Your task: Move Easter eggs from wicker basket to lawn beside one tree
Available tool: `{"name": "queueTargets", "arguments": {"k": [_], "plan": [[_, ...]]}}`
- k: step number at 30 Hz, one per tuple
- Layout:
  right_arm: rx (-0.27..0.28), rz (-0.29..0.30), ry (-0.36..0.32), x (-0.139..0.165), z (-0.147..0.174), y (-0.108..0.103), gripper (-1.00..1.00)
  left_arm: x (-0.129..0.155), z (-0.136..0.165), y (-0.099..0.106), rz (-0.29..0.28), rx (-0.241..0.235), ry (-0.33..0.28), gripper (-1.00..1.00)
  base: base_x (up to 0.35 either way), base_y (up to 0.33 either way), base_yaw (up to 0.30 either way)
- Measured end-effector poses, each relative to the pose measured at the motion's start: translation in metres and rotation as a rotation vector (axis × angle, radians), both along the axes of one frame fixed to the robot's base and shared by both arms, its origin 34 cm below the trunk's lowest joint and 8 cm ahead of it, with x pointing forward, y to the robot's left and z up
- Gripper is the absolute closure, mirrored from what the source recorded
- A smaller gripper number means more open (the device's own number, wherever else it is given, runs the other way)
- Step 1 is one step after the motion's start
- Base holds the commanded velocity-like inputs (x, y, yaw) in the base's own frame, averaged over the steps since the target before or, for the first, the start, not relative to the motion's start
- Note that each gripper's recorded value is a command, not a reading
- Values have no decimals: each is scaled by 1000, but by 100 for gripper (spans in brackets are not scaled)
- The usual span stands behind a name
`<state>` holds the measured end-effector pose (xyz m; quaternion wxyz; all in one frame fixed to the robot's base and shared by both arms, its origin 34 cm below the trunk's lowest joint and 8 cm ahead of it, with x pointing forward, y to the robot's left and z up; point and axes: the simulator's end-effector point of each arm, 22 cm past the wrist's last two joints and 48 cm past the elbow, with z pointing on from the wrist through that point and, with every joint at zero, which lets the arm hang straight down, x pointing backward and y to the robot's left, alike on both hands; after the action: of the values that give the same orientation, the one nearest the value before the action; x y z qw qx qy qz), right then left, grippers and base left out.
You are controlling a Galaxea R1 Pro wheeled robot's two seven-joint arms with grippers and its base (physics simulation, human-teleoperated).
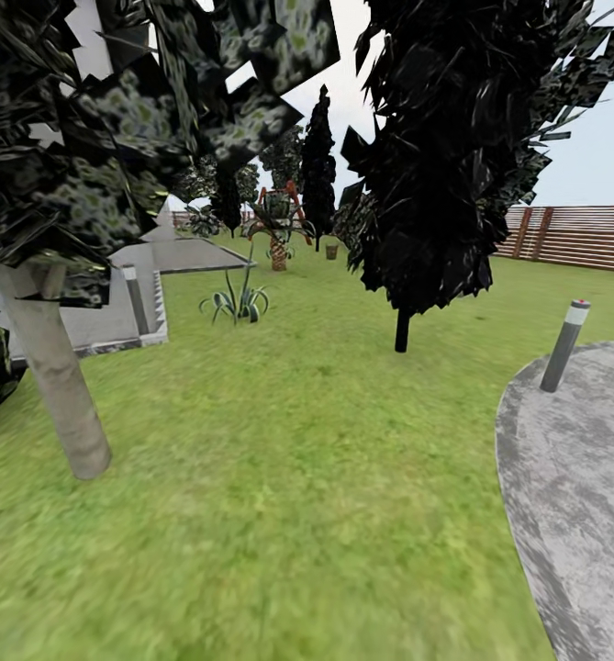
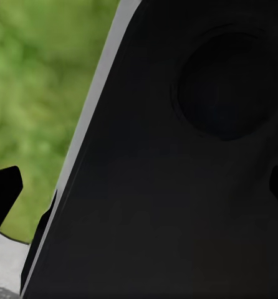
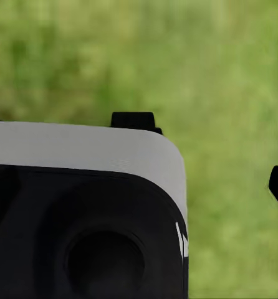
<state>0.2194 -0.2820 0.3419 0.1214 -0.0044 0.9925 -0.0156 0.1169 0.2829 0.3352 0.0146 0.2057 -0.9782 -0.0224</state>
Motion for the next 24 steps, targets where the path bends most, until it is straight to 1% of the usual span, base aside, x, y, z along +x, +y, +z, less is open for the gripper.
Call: {"name": "queueTargets", "arguments": {"k": [7, 24], "plan": [[0, 0, 0, 0, 0, 0, -100, 0, 0, 0, 1, -1, 0, -100, 316, -61, 0], [0, -1, 0, 0, 0, 0, -100, 0, 0, 0, 0, -1, 0, -100, 324, -2, 0]]}}
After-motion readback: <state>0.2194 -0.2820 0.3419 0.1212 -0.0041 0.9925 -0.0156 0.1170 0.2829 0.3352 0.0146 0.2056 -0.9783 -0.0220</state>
